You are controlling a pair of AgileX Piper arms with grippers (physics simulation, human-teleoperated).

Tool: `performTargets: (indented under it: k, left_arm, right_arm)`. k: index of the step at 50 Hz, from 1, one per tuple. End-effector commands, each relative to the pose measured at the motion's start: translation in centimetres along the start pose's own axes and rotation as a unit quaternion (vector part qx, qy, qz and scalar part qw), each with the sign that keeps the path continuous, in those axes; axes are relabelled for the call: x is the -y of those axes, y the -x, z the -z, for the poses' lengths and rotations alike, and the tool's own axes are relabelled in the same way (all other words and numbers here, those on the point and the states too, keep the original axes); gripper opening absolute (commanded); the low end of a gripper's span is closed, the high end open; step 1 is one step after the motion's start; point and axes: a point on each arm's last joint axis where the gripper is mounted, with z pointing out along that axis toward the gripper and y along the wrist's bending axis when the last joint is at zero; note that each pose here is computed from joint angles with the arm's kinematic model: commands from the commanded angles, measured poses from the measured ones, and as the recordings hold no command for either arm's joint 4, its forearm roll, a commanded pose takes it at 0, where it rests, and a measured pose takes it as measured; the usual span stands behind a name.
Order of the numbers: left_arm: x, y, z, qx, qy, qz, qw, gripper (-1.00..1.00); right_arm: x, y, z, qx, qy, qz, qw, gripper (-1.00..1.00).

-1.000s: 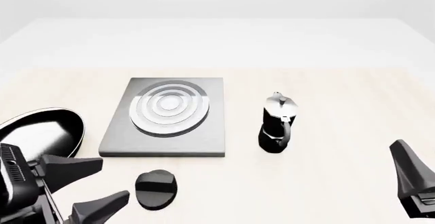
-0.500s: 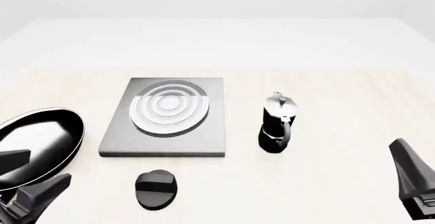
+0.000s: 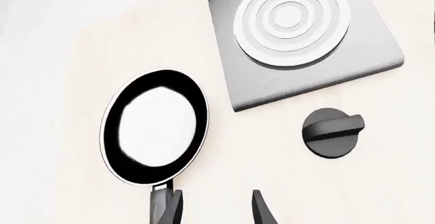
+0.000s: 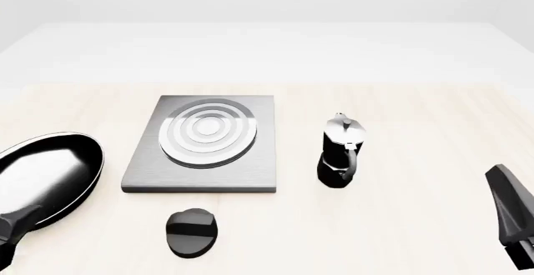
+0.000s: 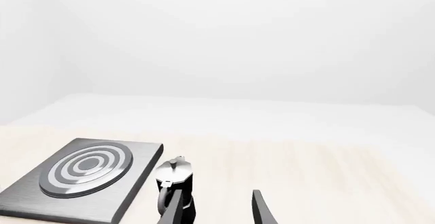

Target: Turn on the stove and put the frying pan on it.

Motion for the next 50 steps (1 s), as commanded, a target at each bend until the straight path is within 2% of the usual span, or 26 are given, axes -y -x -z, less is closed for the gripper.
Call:
performTargets:
  k: [1, 20, 42, 50]
  left_arm:
    - [-1.0, -0.1, 0.0, -0.035, 0.052, -0.005, 0.9980, 1.00]
    - [-3.1, -1.4, -4.0, -0.094, 0.106, -0.009, 0.9899, 1.00]
    - [-5.5, -4.2, -8.3, -0.163, 0.131, -0.009, 0.9778, 1.00]
    - [-5.6, -4.8, -8.9, -0.169, 0.131, -0.008, 0.9768, 1.00]
  right_arm:
    - [-0.1, 0.3, 0.1, 0.003, 0.007, 0.000, 1.0000, 1.00]
    - [-0.1, 0.8, 0.2, 0.004, 0.012, 0.002, 0.9999, 1.00]
    - [-0.1, 1.1, 0.2, 0.009, 0.014, -0.003, 0.9999, 1.00]
    - [-0.1, 1.2, 0.2, 0.009, 0.013, -0.005, 0.9999, 1.00]
